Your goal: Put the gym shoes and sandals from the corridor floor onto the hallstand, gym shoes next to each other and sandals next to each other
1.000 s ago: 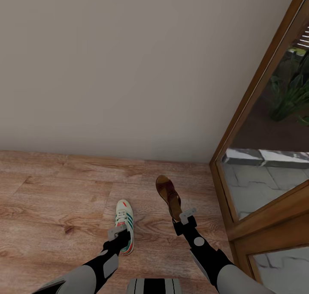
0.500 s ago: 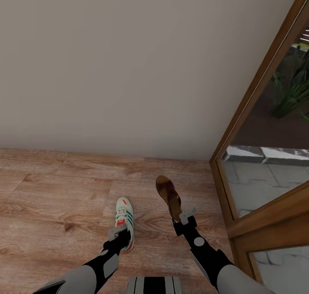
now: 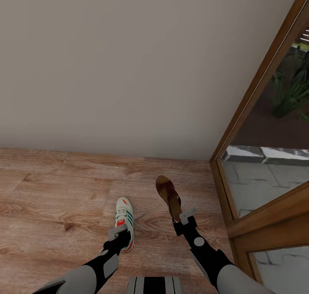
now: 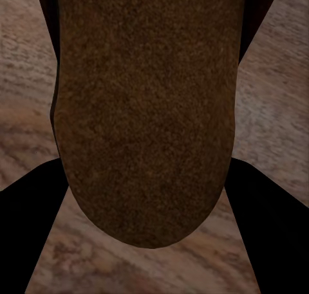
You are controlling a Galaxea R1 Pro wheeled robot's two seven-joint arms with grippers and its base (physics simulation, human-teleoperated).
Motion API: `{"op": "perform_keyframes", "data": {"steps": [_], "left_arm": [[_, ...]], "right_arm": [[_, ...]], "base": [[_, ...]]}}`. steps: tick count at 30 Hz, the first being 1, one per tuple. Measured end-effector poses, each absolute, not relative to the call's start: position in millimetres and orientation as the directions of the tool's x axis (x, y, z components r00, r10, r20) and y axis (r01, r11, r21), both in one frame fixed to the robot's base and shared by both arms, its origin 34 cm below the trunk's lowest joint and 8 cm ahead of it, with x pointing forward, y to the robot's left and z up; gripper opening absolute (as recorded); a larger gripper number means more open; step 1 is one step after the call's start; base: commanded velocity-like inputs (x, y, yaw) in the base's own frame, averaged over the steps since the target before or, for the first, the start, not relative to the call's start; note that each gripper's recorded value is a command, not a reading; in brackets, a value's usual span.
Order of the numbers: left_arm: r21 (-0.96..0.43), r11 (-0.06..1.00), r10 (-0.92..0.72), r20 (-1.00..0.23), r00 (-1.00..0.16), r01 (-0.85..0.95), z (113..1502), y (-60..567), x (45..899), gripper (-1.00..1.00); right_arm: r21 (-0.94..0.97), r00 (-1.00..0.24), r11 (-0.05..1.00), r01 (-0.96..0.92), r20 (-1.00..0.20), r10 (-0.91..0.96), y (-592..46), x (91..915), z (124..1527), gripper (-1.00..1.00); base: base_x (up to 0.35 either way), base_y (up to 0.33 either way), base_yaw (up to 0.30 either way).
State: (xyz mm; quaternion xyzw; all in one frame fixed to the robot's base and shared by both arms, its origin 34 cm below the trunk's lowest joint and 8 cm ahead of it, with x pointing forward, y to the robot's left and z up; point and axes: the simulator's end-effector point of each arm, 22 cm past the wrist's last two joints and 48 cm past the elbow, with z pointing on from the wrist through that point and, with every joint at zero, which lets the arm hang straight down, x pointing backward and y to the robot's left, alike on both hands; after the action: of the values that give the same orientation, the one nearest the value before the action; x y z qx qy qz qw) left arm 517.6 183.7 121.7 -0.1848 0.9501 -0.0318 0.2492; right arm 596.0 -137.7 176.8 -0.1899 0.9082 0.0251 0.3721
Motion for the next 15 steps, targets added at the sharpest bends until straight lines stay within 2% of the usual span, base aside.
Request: {"op": "perform_keyframes", "data": {"steps": [15], "left_arm": [[-0.159,0.931,-0.364,-0.459,-0.810,-0.328,122.3,176.5,517.2,1.00]], "right_arm": [[-0.096,-0.643,0.926,-0.366,-0.694,-0.325,-136.5,596.7,178.1,-1.00]], "base": [[0.000,0.000,0.000]]}}
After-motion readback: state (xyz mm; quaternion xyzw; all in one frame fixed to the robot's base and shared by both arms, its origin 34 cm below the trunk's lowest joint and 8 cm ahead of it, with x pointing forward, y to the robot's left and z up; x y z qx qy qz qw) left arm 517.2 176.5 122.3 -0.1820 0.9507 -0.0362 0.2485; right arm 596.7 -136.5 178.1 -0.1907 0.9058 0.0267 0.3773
